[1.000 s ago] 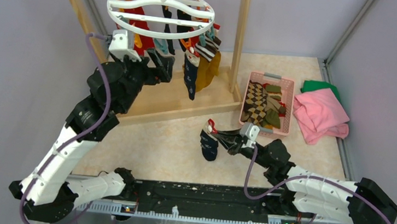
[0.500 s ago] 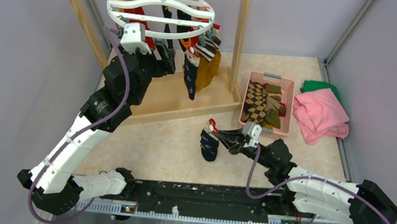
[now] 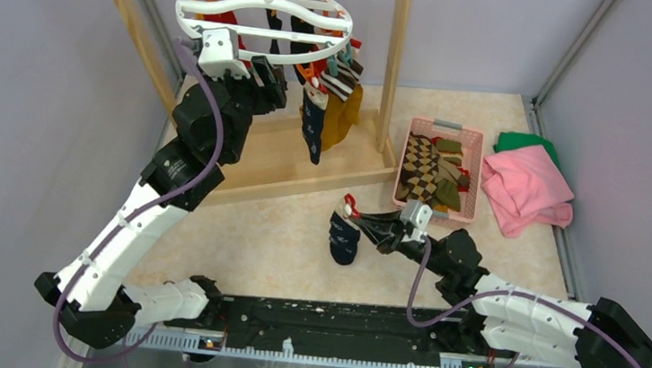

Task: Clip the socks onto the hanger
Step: Open the clamp at the hanger, then clamp the sock onto the hanger.

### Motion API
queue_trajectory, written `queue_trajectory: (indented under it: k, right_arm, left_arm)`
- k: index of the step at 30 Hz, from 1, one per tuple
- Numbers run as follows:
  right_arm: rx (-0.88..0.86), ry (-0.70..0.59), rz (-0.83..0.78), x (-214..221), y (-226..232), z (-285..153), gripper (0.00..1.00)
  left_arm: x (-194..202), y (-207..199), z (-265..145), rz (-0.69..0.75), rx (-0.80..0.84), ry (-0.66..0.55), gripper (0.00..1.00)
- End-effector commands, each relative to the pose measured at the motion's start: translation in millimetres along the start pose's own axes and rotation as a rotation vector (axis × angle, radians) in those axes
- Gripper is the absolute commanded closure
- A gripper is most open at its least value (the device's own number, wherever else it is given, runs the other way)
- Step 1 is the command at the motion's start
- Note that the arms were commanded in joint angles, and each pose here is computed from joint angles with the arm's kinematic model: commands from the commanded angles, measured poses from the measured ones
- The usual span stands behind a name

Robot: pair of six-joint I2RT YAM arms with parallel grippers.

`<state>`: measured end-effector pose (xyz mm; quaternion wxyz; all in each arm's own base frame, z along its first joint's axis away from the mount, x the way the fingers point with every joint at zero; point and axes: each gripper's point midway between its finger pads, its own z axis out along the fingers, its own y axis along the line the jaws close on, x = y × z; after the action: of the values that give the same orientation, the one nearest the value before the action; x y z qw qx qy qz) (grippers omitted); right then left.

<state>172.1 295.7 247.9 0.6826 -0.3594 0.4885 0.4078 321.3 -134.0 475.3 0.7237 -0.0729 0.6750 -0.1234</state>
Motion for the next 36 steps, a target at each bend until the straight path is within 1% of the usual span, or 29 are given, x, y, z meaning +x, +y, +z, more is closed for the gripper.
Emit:
queue_trajectory:
  k: [1, 15, 22, 26, 36]
  right_arm:
    - [0.001, -0.059, -0.006, -16, -1, -1, 1.0]
    - [0.002, -0.06, -0.005, -17, -2, -2, 1.0]
    - [-0.002, -0.057, -0.003, -15, -1, -2, 1.0]
    - [-0.002, -0.056, -0.003, -15, -1, -2, 1.0]
    - [-0.036, -0.042, -0.012, -14, 3, 2, 1.0]
  left_arm:
    - [-21, -2, 6, -0.019, 0.001, -0.064, 0.28]
    - [-24, 0, 18, -0.022, -0.006, -0.093, 0.33]
    - [-23, -1, 20, -0.023, 0.008, -0.085, 0.46]
    - [-23, -3, 20, -0.025, 0.017, -0.083, 0.59]
    - [-20, -6, 19, -0.037, 0.038, -0.068, 0.75]
